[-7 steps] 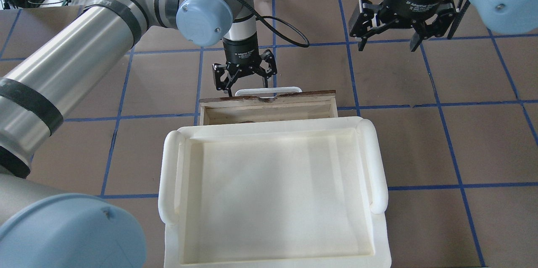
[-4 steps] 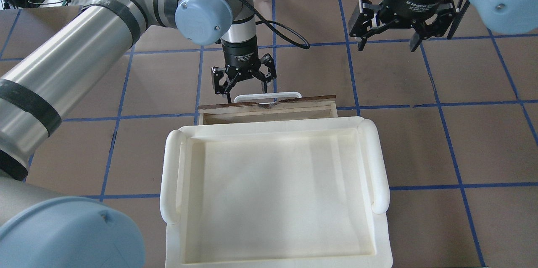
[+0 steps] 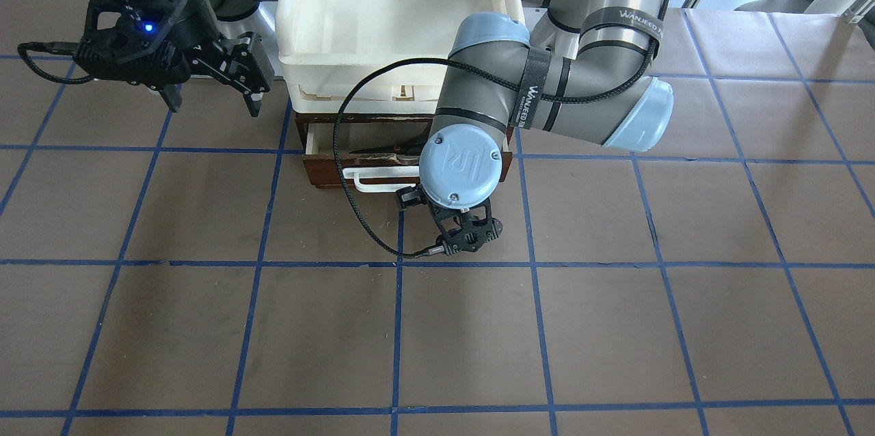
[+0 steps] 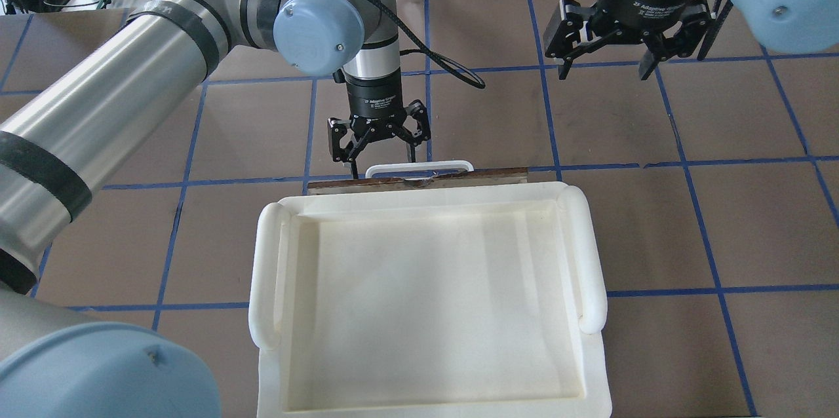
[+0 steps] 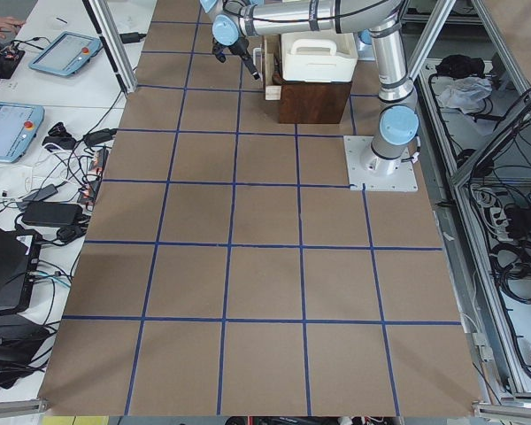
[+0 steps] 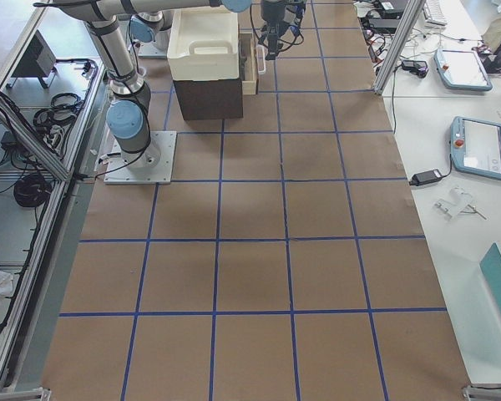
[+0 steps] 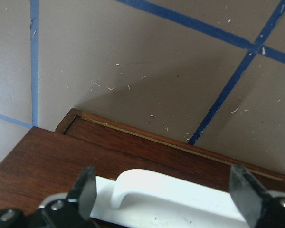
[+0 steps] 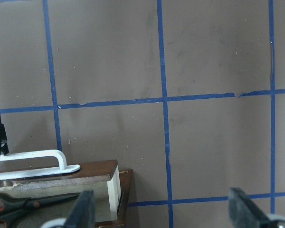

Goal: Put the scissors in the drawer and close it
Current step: 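Push the drawer shut with the left gripper, away from the robot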

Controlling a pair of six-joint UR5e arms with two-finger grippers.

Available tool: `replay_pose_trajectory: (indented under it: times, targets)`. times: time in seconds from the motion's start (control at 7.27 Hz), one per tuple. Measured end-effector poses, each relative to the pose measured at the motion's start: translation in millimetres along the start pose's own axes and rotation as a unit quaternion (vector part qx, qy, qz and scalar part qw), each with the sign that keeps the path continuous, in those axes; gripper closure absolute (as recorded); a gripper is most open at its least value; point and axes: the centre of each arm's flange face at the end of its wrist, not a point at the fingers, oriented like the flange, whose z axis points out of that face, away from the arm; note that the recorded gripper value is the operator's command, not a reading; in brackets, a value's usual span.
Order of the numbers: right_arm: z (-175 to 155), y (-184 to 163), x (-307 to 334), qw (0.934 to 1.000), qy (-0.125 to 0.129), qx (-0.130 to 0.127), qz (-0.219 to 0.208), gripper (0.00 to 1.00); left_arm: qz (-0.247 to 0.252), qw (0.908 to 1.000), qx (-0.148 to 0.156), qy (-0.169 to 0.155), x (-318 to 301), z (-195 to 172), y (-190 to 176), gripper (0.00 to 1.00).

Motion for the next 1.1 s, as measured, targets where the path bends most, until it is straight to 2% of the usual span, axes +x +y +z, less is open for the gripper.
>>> replay_pose_trajectory:
  times: [1.1]
  targets:
    - [-1.2,-1.2,-0.1,1.0000,-0.001,0.006,0.000,0.00,-0.006,0.9993,-0.025,-0.026,4.9,11.4,21.2,0.00]
